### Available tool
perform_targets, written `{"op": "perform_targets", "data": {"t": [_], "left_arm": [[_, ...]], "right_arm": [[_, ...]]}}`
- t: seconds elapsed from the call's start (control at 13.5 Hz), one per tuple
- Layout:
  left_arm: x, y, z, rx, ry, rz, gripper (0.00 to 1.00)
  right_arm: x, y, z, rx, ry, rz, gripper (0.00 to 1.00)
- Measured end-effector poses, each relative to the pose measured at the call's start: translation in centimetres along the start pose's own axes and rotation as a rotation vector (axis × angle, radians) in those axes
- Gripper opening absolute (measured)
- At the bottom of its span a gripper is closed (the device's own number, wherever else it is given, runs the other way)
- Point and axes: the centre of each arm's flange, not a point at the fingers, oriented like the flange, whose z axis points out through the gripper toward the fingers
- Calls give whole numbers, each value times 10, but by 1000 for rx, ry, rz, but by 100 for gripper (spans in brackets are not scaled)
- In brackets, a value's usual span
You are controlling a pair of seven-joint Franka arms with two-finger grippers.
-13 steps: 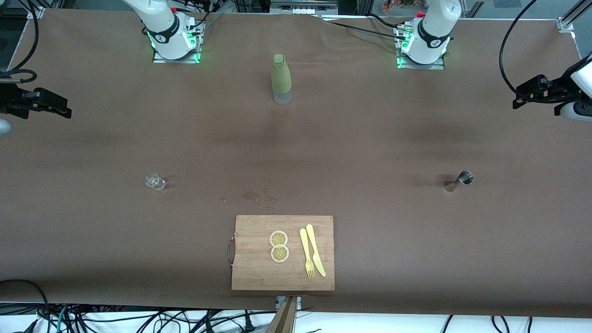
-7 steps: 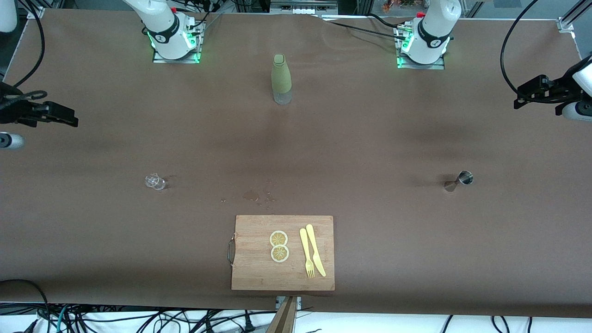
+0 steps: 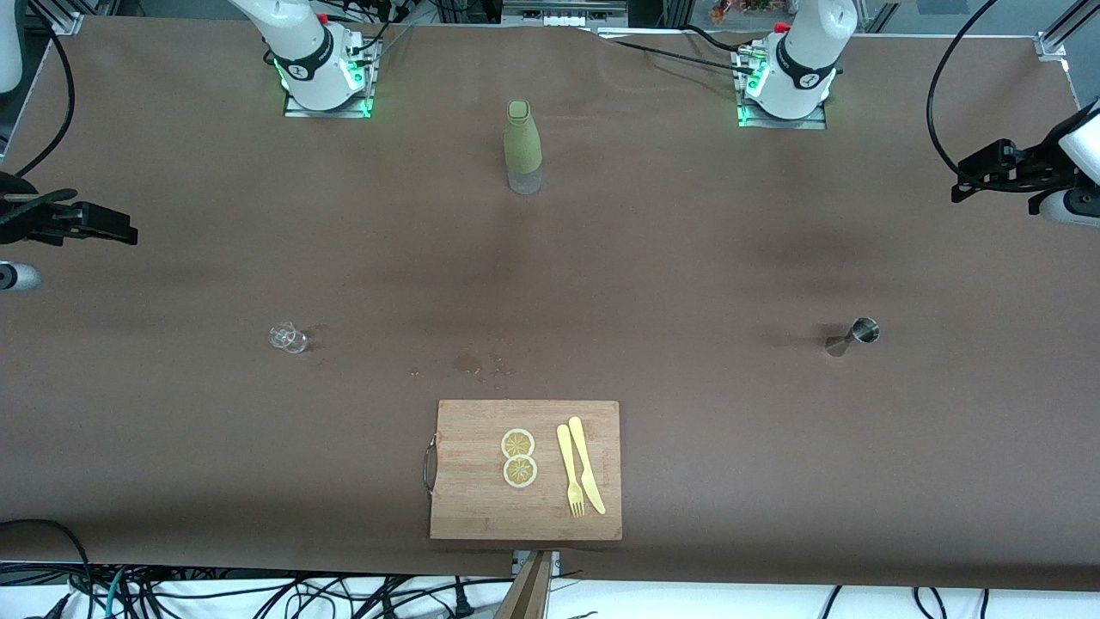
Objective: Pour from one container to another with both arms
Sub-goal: 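Reach the right gripper to the glass cup while the left gripper reaches the jigger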
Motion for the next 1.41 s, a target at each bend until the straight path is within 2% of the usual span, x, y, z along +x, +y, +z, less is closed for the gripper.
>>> {"op": "perform_targets", "data": {"t": [0.3, 0.45, 0.67, 0.89, 1.19, 1.41], "left_arm": [[11, -15, 33, 19, 20, -21, 100], [15, -24, 53, 24, 25, -34, 100], [19, -42, 73, 28, 37, -41, 100], [23, -71, 97, 26, 42, 50, 100], [29, -106, 130, -85, 66, 235, 100], [30, -138, 162, -170, 92, 336, 100]], "right_arm": [[19, 26, 43, 2, 18, -262, 100], [26, 40, 70, 40, 56, -389, 100], [32, 72, 127, 166, 179, -591, 100], [34, 96, 192, 286, 292, -774, 100], [40, 113, 263, 408, 436, -978, 100], [43, 123, 323, 499, 603, -1086, 100]]}}
